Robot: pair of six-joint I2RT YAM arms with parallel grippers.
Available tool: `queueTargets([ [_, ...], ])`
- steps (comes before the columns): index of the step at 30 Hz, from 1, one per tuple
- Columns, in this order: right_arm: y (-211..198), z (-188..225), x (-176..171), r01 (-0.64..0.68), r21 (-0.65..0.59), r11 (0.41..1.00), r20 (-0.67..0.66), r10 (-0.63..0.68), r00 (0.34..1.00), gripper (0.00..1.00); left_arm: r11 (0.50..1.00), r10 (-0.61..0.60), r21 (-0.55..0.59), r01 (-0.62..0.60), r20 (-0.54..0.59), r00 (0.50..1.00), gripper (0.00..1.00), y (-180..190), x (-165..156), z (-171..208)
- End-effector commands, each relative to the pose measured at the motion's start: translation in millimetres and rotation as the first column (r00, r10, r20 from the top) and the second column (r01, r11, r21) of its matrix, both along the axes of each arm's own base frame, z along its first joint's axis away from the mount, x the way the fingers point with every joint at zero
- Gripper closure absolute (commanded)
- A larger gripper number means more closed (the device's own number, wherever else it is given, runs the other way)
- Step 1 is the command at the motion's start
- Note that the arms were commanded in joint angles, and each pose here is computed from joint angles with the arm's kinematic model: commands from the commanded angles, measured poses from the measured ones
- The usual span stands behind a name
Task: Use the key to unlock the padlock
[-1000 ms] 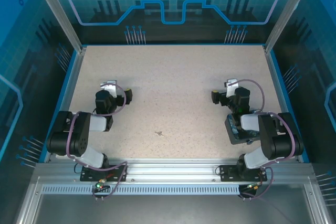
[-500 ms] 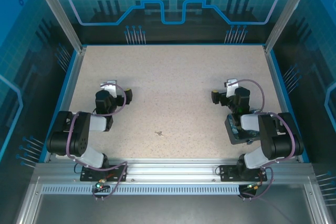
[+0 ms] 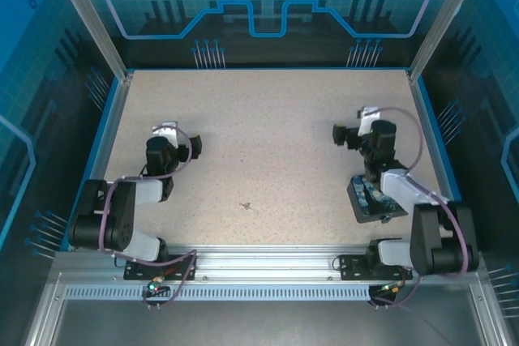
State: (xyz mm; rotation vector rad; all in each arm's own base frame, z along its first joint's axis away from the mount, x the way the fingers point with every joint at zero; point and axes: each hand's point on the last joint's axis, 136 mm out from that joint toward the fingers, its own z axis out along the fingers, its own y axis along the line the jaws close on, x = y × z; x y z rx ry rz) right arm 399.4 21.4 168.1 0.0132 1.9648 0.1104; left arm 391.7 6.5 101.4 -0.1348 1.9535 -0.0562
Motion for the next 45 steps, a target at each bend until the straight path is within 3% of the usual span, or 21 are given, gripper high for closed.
queueTargets([
  [1, -25.5, 13.9, -17.4, 0.253, 0.251, 0.934, -0.16, -0.217, 0.963, 0.0, 0.996, 0.09, 0.008, -0.09, 0.01, 0.996, 0.01, 14.4, 2.8, 30.5],
  [4, -15.7, 20.8, -28.6, 0.265, 0.378, 0.887, -0.267, -0.17, 0.949, 0.0, 0.992, 0.111, -0.063, -0.11, 0.01, 0.994, 0.01, 12.1, 2.7, 58.4],
  [7, -12.3, 19.6, -53.9, 0.37, 0.39, 0.843, -0.389, -0.213, 0.896, 0.0, 0.977, 0.121, -0.168, -0.13, -0.064, 0.991, 0.01, 3.4, 2.5, 79.4],
  [10, -28.7, 11.1, -96.9, 0.576, 0.293, 0.763, -0.538, -0.366, 0.759, 0.01, 0.959, 0.086, -0.254, -0.128, -0.168, 0.982, 0.01, -17.2, 1.0, 89.1],
  [13, -45.0, 8.4, -134.8, 0.685, 0.192, 0.703, -0.589, -0.476, 0.653, 0.0, 0.954, 0.01, -0.288, -0.08, -0.239, 0.971, 0.01, -50.7, -0.3, 90.4],
  [18, -79.6, 19.6, -186.4, 0.796, 0.005, 0.606, -0.574, -0.65, 0.498, 0.0, 0.959, -0.124, -0.282, 0.033, -0.31, 0.943, 0.01, -114.3, 0.3, 86.7],
  [22, -89.2, 9.3, -222.4, 0.847, -0.082, 0.525, -0.612, -0.697, 0.372, 0.0, 0.952, -0.196, -0.288, 0.105, -0.309, 0.93, 0.01, -151.9, 3.5, 90.6],
  [27, -76.5, -24.7, -226.3, 0.848, 0.031, 0.53, -0.67, -0.618, 0.411, 0.0, 0.941, -0.246, -0.299, 0.156, -0.293, 0.924, 0.01, -179.2, 5.7, 98.8],
  [30, -61.7, -42.2, -215.4, 0.811, 0.145, 0.567, -0.696, -0.525, 0.491, 0.0, 0.938, -0.261, -0.3, 0.173, -0.284, 0.923, 0.01, -184.2, 4.2, 104.2],
  [38, -44.4, -65.8, -195.5, 0.752, 0.21, 0.625, -0.722, -0.42, 0.55, 0.0, 0.93, -0.262, -0.323, 0.174, -0.253, 0.931, 0.01, -184.2, -1.9, 115.2],
  [42, -21.6, -66.3, -161.1, 0.622, 0.327, 0.712, -0.684, -0.277, 0.675, 0.01, 0.926, -0.264, -0.337, 0.171, -0.252, 0.931, 0.01, -185.7, -5.5, 117.1],
  [45, -3.4, -63.3, -139.7, 0.535, 0.375, 0.757, -0.657, -0.19, 0.73, 0.04, 0.923, -0.27, -0.342, 0.176, -0.251, 0.93, 0.01, -188.5, -8.6, 119.0],
])
